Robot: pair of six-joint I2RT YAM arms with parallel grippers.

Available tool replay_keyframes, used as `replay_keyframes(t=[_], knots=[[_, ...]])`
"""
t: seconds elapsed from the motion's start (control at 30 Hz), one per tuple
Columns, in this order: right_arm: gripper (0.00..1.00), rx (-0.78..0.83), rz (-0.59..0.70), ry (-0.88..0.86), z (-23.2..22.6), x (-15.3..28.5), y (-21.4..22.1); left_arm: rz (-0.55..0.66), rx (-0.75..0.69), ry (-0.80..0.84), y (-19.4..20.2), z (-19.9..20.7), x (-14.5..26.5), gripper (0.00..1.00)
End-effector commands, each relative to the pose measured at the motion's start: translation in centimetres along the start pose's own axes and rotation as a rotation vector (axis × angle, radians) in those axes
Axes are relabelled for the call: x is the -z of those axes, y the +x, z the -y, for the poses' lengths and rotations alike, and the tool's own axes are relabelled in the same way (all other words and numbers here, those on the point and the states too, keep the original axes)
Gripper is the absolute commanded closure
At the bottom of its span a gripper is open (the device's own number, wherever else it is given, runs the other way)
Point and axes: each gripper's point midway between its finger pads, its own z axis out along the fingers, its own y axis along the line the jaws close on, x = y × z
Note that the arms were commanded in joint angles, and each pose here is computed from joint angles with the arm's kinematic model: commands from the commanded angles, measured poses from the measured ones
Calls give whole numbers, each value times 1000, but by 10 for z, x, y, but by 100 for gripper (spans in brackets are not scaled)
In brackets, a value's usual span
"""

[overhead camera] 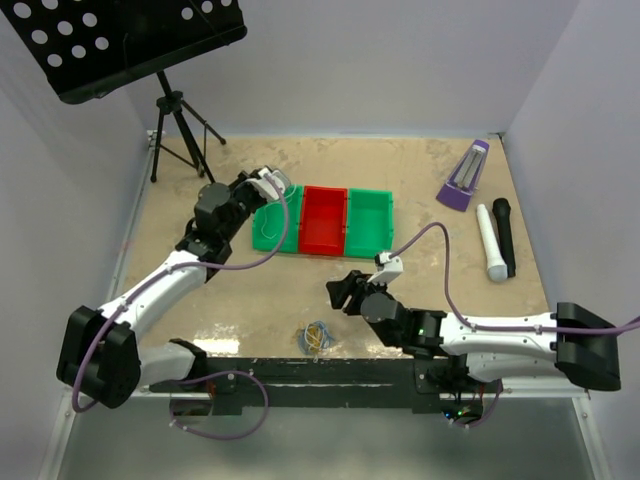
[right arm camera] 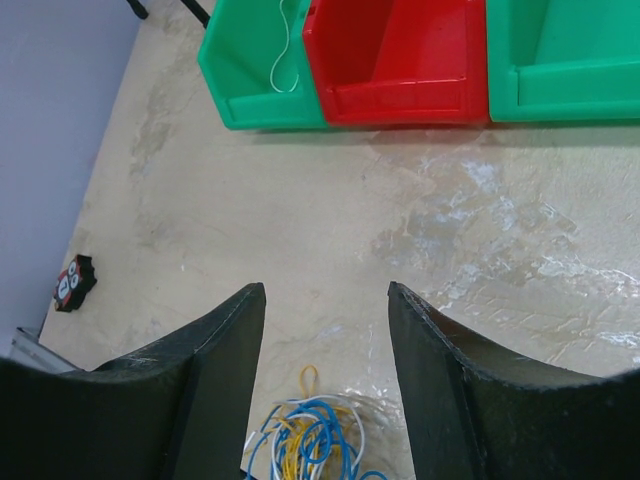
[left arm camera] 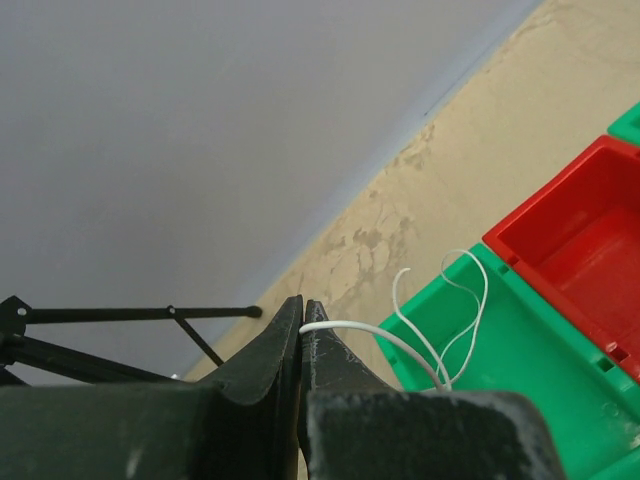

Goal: Untangle the cables

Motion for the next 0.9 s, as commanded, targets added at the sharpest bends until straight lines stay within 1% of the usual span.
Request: replay_keyframes(t=[0.0,0.07,0.1,0.17,0.23,0.4,0.47,0.53,0.67,0.77,0.87], knots=[[43,-25,24,-3,-6,-3,-4,-52,-74,-3,18,2,2,100],[43,-27,28,-4,-7,-3,-6,-70,-72,26,26,10,-2,100],[43,-29,29,-6,-8,-3,-6,-57,-72,67,26,19,-5,100],[43,-32,31,-8,-8,-3,-7,-66,-66,96,31,26,-12,100],[43,-28,31,-3,-6,-3,-6,-120,-67,161,44,39,-23,100],[43,-30,27,5,-2,-2,-4,-273,-50,250,77,59,-51,100],[42,-32,29,8,-1,-2,-4,-301,-78,258,87,61,-60,100],[42,-33,27,5,-1,-2,-4,-331,-112,232,96,58,-67,100],[42,-15,21,8,-2,-5,-1,-392,-180,245,124,67,-71,100],[42,-9,14,2,-5,-8,1,-409,-183,272,134,77,-73,100],[42,-2,8,4,-6,-11,3,-408,-154,325,137,91,-74,100]])
